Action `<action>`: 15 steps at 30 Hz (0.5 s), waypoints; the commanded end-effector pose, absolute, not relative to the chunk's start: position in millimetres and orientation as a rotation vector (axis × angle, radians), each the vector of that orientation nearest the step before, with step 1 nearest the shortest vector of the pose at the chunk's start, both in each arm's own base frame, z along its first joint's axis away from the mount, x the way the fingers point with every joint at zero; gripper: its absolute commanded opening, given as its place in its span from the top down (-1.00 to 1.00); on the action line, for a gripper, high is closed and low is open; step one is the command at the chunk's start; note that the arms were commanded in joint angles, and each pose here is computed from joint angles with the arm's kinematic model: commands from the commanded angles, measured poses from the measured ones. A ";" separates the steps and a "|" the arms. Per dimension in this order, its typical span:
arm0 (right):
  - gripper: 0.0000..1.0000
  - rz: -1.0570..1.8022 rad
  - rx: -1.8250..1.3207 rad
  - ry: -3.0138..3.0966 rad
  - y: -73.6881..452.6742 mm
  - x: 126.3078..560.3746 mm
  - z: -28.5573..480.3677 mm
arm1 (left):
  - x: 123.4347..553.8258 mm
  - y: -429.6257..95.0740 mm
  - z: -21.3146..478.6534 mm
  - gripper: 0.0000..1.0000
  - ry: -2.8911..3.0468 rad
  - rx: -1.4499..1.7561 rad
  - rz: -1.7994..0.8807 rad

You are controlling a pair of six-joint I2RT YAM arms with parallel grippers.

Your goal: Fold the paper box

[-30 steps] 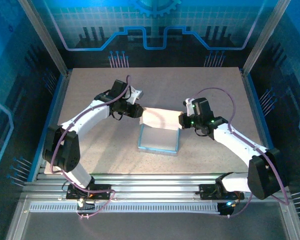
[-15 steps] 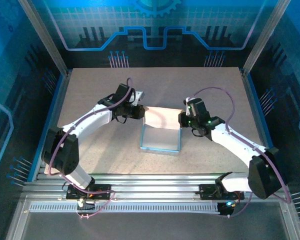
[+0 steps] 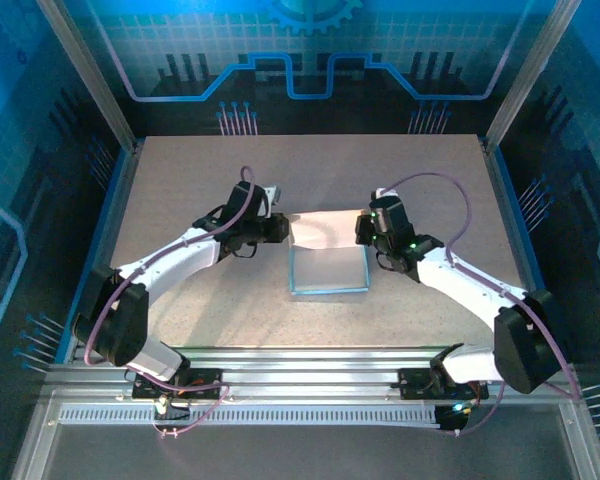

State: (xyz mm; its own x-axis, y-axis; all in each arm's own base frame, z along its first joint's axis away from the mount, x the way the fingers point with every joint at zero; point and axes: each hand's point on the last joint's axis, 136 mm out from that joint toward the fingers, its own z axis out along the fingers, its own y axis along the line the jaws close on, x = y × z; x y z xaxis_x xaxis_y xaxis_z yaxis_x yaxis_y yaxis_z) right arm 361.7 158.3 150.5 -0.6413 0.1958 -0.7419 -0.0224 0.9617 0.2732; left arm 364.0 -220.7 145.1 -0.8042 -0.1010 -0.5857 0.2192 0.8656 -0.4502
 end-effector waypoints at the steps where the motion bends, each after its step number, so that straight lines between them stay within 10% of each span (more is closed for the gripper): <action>1: 0.64 0.353 0.175 2.206 164.1 369.8 147.0 | 367.6 -228.7 165.9 0.76 2.326 0.053 -0.724; 15: 0.63 0.348 0.171 2.233 167.5 363.9 121.6 | 355.1 -230.5 161.8 0.74 2.360 0.066 -0.726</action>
State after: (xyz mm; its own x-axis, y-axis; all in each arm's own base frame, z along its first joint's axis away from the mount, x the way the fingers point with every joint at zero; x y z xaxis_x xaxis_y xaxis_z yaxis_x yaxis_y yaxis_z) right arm 368.4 159.1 129.2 -0.6230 0.2333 -0.7466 0.0111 0.9570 0.2898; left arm 362.6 -225.4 149.1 -0.7929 -0.1224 -0.5969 0.2094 0.8652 -0.4555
